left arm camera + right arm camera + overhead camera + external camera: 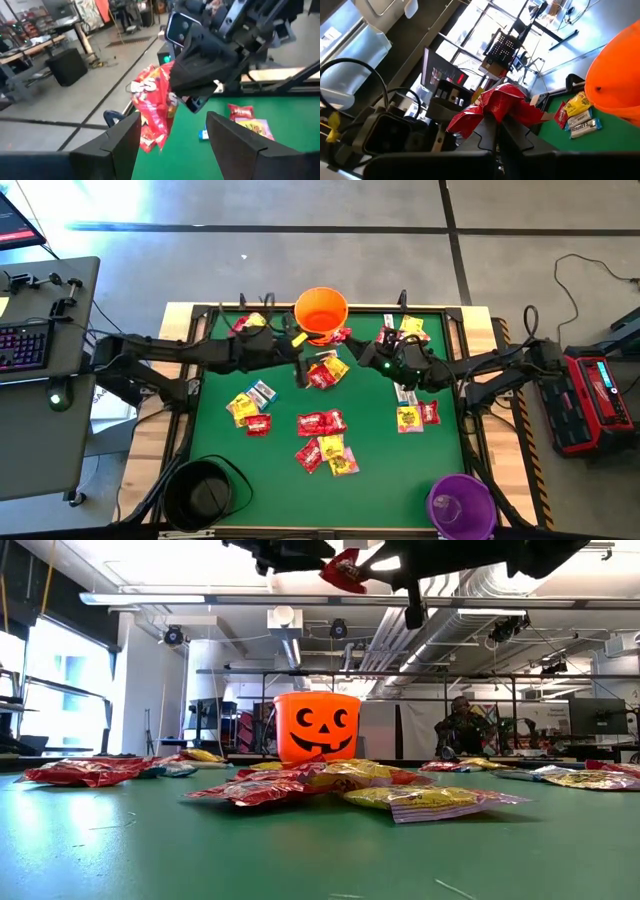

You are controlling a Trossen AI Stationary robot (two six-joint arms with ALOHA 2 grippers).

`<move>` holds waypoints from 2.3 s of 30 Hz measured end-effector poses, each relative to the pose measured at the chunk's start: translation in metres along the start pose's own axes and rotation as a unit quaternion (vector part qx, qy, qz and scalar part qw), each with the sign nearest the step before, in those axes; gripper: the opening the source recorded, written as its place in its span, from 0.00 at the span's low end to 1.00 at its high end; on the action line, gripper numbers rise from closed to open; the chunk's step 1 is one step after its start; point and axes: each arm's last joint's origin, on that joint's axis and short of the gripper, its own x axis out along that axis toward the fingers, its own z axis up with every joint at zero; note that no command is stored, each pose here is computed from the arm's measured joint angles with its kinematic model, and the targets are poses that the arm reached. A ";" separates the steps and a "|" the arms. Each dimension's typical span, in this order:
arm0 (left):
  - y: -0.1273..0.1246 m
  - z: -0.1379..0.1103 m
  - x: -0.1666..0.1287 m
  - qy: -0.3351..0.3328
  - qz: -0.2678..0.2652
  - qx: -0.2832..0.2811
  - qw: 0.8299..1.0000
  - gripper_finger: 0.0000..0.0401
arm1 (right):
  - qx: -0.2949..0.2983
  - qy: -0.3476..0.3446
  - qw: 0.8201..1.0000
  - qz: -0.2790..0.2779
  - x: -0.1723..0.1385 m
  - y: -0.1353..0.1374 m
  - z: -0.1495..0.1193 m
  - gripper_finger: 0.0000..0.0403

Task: Sort candy by brand, put in halloween buckets
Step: Put the red candy into the black bucket

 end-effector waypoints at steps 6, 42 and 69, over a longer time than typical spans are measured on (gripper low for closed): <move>-0.006 0.001 0.009 0.012 0.020 0.004 1.000 0.53 | 0.001 0.002 1.000 0.001 -0.001 0.001 -0.001 0.00; 0.026 0.016 -0.047 0.043 -0.099 -0.027 0.994 0.00 | -0.086 0.044 0.995 0.015 -0.015 0.012 0.011 0.52; -0.046 -0.003 -0.217 0.359 -0.515 -0.136 0.767 0.00 | -0.147 0.146 0.977 -0.054 -0.026 -0.004 0.016 0.32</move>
